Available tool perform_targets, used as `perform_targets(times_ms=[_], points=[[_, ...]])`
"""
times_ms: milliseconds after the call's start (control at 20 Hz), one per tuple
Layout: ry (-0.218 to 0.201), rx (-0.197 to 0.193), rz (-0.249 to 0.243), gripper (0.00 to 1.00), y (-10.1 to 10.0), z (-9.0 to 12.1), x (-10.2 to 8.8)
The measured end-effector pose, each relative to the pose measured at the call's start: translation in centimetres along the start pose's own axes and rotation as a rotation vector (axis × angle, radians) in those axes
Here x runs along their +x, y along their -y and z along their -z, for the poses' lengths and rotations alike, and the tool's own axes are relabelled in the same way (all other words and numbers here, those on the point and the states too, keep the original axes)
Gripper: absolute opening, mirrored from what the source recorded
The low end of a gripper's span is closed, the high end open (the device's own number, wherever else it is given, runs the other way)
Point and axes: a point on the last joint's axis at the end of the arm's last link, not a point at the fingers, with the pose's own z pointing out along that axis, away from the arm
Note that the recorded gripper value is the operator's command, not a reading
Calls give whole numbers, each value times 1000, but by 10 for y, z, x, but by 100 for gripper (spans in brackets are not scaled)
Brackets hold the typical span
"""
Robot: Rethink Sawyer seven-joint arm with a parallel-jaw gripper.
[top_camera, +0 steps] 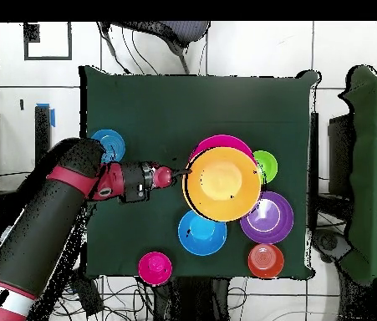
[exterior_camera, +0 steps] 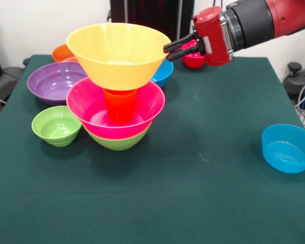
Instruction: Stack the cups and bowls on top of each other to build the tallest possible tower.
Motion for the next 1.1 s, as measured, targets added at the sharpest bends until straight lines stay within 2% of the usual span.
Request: perform_targets(times_ms=[1100], points=[[-3, -1, -5, 0, 2, -4, -4]])
